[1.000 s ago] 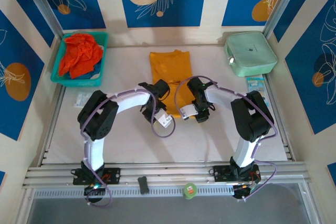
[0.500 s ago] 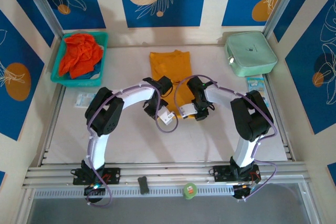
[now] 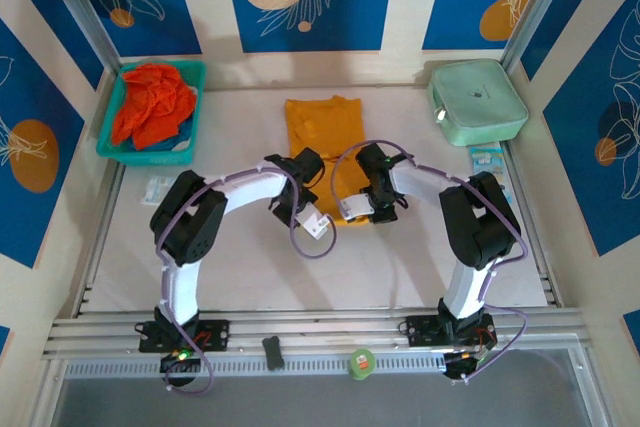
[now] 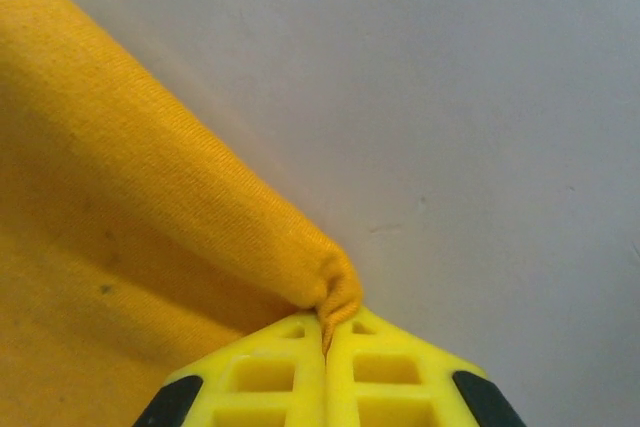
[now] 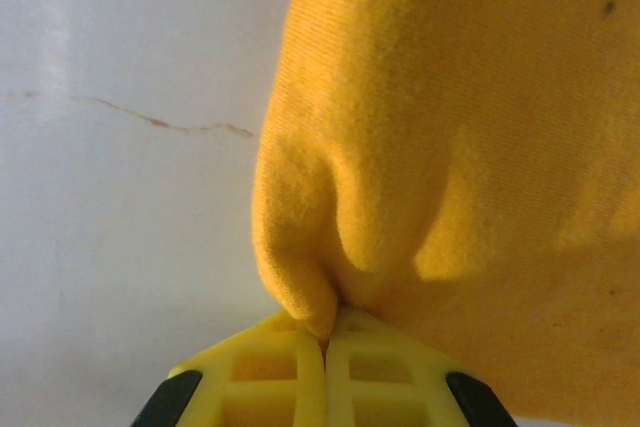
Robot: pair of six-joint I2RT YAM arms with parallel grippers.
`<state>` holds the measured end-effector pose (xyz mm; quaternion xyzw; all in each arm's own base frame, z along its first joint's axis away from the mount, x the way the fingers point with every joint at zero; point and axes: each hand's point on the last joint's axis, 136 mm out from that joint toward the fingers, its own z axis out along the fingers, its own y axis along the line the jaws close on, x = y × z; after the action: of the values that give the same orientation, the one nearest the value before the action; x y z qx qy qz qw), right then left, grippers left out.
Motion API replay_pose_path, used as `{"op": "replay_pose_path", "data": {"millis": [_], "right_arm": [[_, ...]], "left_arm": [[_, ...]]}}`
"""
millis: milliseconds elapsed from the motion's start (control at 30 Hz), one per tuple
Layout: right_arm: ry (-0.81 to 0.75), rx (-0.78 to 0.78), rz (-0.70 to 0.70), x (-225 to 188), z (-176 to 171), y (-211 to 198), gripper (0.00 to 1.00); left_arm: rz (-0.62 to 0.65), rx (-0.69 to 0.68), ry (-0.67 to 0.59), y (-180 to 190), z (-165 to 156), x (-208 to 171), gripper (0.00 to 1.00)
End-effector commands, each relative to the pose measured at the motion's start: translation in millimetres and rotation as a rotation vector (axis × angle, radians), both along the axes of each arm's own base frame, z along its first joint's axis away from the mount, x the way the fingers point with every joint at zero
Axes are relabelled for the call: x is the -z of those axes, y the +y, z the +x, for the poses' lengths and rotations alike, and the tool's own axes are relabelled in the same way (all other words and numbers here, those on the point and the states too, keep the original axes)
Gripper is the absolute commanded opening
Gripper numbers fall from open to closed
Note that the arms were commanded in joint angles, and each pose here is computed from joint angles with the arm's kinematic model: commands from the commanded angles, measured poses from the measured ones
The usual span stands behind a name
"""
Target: Fold and stack the t-shirts
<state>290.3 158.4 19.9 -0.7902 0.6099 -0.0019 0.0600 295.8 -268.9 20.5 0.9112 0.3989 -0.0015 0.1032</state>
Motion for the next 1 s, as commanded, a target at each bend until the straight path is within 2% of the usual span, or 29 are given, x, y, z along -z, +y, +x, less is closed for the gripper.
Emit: {"op": "replay_pose_path", "data": {"millis": [0, 233, 467, 700, 867, 967], "right_arm": [[0.077, 0.019, 0.049, -5.8, -30.1, 2.0, 0.00], [0.011, 0.097, 0.084, -30.7, -51.4, -1.1, 0.00], [-0.030, 0.132, 0.087, -52.4, -96.6, -5.1, 0.00], [-0.051, 0.150, 0.061, -59.8, -143.0, -13.2, 0.00], [-0.046, 0.149, 0.053, -74.0, -171.9, -17.4, 0.00], [-0.094, 0.144, 0.079, -87.6, -167.3, -15.4, 0.00]], "left_arm": [[-0.085, -0.112, -0.284, -5.6, 63.5, 3.0, 0.00], [-0.093, -0.169, -0.328, 15.5, 20.2, -25.6, 0.00], [-0.094, -0.175, -0.353, 25.4, -35.2, -44.8, 0.00], [-0.058, -0.117, -0.380, 27.2, -89.6, -60.8, 0.00], [-0.079, -0.120, -0.408, 31.9, -114.7, -82.0, 0.00], [-0.145, -0.136, -0.416, 27.0, -119.4, -102.9, 0.00]]}}
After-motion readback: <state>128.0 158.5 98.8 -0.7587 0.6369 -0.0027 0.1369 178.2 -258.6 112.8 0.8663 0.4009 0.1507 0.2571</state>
